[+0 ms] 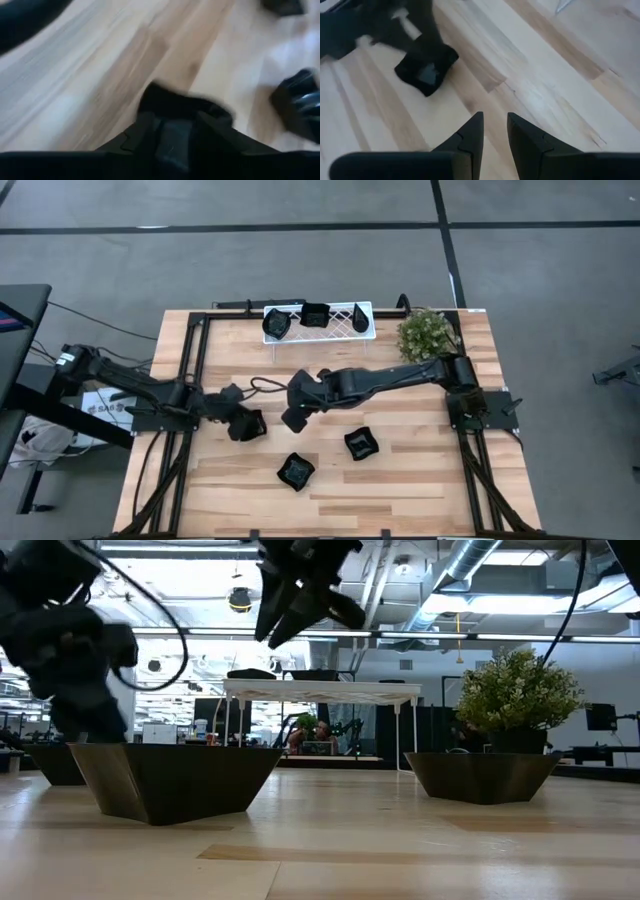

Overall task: Pick & Place Mini shaped plates
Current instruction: Stack the black distorted square plate on top of the black distorted square plate on the shelf

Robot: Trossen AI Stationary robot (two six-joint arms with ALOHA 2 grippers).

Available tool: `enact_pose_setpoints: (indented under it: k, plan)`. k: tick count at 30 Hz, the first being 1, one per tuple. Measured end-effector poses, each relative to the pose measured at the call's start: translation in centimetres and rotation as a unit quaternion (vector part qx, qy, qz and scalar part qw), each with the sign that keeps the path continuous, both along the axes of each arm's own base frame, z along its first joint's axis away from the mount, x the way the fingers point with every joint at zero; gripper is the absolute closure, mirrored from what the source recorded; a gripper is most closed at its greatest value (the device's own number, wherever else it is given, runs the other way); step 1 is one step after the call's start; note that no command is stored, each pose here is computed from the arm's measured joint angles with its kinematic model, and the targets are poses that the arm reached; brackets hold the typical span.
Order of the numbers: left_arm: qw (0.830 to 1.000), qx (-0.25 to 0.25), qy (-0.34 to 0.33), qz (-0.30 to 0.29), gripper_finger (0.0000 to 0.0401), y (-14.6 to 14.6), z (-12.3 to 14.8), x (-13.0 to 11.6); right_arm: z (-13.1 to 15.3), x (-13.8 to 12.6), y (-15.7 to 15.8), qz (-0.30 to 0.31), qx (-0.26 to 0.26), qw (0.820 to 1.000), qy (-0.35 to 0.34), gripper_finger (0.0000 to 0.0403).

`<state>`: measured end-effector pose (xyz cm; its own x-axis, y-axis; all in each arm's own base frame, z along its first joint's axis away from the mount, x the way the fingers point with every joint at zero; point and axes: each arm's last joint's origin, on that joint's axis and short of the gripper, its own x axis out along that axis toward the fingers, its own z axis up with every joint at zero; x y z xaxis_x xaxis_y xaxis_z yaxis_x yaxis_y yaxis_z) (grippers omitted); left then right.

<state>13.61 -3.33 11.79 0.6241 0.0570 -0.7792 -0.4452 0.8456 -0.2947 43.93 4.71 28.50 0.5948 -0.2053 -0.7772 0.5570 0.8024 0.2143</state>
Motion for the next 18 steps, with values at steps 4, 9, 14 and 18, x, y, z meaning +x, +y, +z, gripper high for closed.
enact_pose_setpoints:
  k: [4, 9, 14, 18]
  plan:
    - [0.999, -0.011, 0.033, -0.001, 0.0275, 0.6, -0.2, -0.5, 1.6, -0.8, 0.0, 0.035, -0.010, 0.999, -0.009, 0.0321]
    - [0.999, -0.011, 0.035, -0.007, 0.0289, 0.9, -0.2, -0.4, 3.5, -1.6, -0.2, 0.060, -0.030, 0.997, -0.029, 0.0321]
    - [1.000, 0.000, 0.022, -0.023, 0.0287, 0.9, 0.4, 0.0, 4.4, -2.0, -0.2, 0.070, -0.038, 0.996, -0.040, 0.0321]
    - [0.997, 0.035, -0.015, -0.074, 0.0281, 0.8, 2.0, 0.7, 4.3, -2.0, -0.2, 0.088, -0.039, 0.995, -0.035, 0.0321]
